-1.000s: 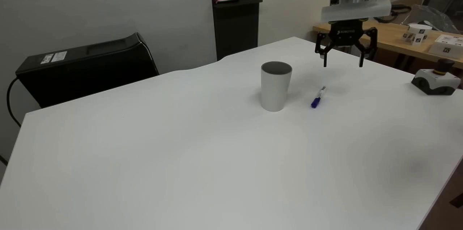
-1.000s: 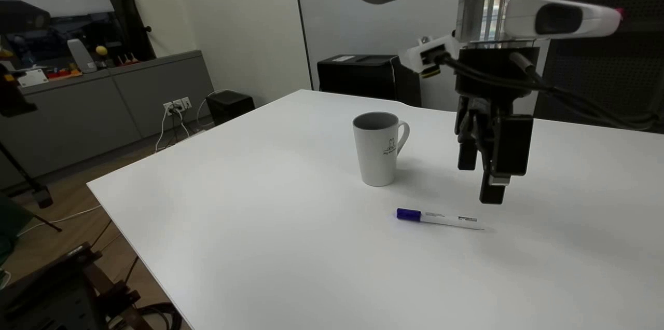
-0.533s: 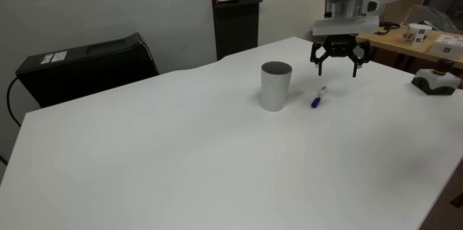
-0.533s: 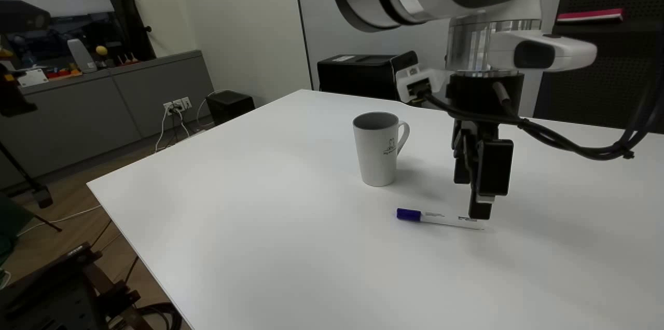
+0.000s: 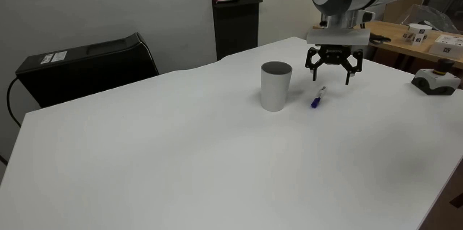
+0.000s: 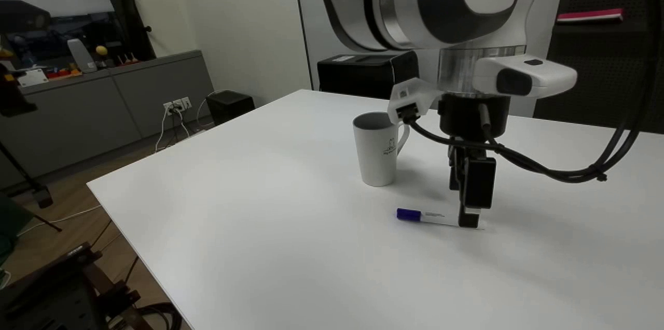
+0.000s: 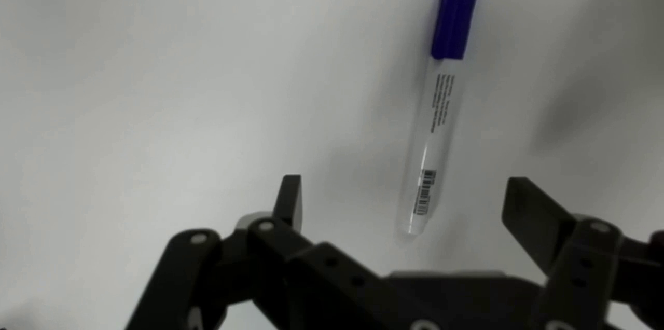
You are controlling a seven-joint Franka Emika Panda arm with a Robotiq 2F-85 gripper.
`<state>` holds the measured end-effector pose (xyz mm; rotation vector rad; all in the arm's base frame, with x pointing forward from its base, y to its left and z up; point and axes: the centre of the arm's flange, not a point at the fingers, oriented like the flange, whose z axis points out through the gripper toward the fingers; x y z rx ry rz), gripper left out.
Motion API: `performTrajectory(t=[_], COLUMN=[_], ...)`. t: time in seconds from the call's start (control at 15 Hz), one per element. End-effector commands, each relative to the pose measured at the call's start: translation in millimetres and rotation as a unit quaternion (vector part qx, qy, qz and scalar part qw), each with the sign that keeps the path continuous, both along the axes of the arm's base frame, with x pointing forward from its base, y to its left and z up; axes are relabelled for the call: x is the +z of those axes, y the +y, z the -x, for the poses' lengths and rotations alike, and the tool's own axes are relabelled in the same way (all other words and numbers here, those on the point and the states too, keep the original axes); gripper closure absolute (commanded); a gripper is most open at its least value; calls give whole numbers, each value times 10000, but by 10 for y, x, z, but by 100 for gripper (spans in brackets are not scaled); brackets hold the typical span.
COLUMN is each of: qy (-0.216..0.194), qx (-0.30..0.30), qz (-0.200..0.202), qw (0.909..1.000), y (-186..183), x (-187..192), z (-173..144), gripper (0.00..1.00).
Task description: Put the pen in the mug
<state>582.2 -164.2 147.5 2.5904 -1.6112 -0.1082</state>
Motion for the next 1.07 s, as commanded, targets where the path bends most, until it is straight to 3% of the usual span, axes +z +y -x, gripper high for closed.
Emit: performTrajectory(t=[0.0,0.93,1.0], qy=[-280,-205,-251], qx=[-232,-182,-164], qz=[-26,66,95], qw=[9993,9996,9995], y=[61,96,100], x=[-52,-465,-481], z=[49,142,141], gripper=[0,0,25])
